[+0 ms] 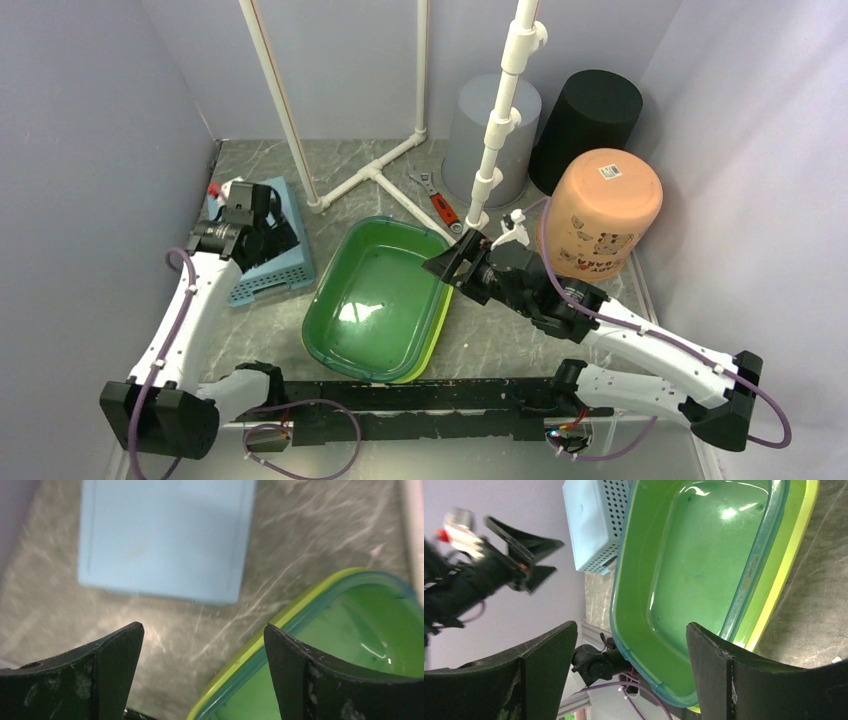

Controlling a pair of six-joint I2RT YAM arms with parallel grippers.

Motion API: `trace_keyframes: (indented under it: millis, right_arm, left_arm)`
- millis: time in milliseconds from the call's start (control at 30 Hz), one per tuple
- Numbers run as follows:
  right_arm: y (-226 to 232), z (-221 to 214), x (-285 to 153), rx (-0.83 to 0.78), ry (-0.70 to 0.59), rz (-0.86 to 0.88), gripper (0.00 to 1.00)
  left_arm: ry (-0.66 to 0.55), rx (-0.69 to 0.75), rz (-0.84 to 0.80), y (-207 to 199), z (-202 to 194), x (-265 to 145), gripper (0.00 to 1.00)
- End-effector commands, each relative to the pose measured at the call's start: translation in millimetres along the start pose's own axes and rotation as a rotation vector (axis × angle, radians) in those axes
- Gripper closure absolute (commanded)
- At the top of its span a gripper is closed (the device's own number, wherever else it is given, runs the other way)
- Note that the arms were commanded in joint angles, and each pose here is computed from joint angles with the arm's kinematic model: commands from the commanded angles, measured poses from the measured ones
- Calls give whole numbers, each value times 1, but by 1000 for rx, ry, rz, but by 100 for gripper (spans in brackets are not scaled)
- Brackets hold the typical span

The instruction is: Turn the large container upside down

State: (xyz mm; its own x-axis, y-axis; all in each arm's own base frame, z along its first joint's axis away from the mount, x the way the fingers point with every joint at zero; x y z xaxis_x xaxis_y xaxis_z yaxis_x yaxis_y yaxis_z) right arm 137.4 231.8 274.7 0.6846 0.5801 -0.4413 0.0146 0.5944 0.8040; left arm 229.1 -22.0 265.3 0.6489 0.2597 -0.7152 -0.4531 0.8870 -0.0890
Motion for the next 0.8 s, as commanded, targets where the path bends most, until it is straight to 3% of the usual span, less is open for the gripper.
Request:
trace_keyframes:
  millis: [0, 167, 333, 500, 633, 767]
  right_arm:
    - [-1, 9, -13, 30, -58, 28, 16]
    - [8, 7, -13, -22, -24, 89, 15]
    - [12, -3, -2, -88, 66, 51, 13]
    - [15, -13, 10, -102, 127, 70, 13]
    - [17, -15, 16, -127, 149, 50, 12]
    - [18, -17, 19, -141, 164, 47, 12]
  left_arm:
    - [71, -371, -16, 20, -15, 1, 5]
    - [142, -583, 47, 50, -22, 27, 5]
    - [154, -667, -30, 58, -18, 56, 5]
    - [140, -679, -110, 56, -15, 80, 5]
    - [103, -688, -73, 64, -9, 98, 5]
    - [74, -658, -97, 74, 15, 120, 6]
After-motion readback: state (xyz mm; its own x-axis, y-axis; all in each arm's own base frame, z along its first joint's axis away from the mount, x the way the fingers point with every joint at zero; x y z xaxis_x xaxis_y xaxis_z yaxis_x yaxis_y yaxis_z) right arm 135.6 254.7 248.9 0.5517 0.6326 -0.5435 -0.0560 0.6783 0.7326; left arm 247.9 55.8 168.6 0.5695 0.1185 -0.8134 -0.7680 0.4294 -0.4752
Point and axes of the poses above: each gripper's point midway between its finger pads, its own x axis out along the fingers, its own y axis along the line the jaws close on, z = x × y, the point moved 7 cm from there along -x, back along the fingers, and after that the axes turned 1 degree about x, right-handed, at the moved point
